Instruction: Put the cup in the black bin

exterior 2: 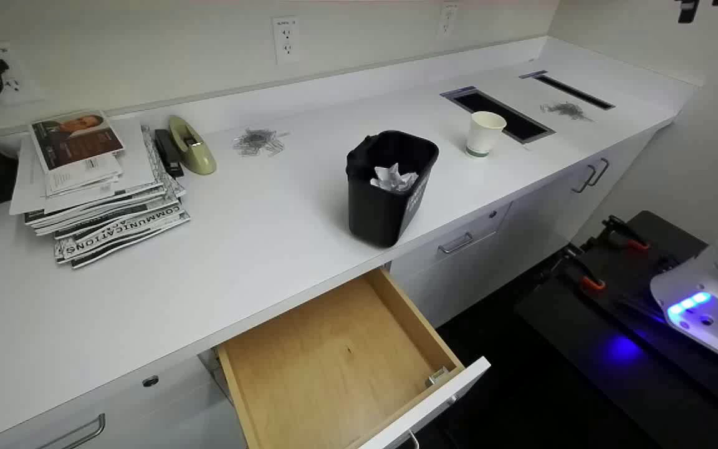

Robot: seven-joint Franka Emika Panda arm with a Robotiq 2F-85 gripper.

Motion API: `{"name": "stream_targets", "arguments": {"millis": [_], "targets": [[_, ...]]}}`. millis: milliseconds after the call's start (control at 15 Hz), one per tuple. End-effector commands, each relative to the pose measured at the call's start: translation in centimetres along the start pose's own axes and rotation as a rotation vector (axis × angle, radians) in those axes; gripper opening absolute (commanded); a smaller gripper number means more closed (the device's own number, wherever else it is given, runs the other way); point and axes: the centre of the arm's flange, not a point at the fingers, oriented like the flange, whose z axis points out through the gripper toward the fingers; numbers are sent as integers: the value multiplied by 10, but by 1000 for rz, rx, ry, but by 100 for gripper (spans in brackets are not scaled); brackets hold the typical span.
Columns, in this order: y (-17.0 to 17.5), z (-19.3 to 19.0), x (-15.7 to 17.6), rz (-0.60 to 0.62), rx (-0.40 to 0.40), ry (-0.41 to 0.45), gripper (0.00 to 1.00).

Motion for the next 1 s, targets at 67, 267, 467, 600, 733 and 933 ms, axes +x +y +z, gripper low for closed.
{"name": "stream_targets", "arguments": {"millis": [67, 267, 467, 600, 733, 933], "targets": [[0, 0, 0, 0, 0, 0, 100], [-4, 2, 4, -2, 7, 10, 100], [-35, 7, 15, -65, 103, 85, 100], [-63, 10, 22, -114, 161, 136, 100], [-92, 14, 28, -147, 196, 183, 100], [-139, 26, 36, -198, 204, 264, 100]]}}
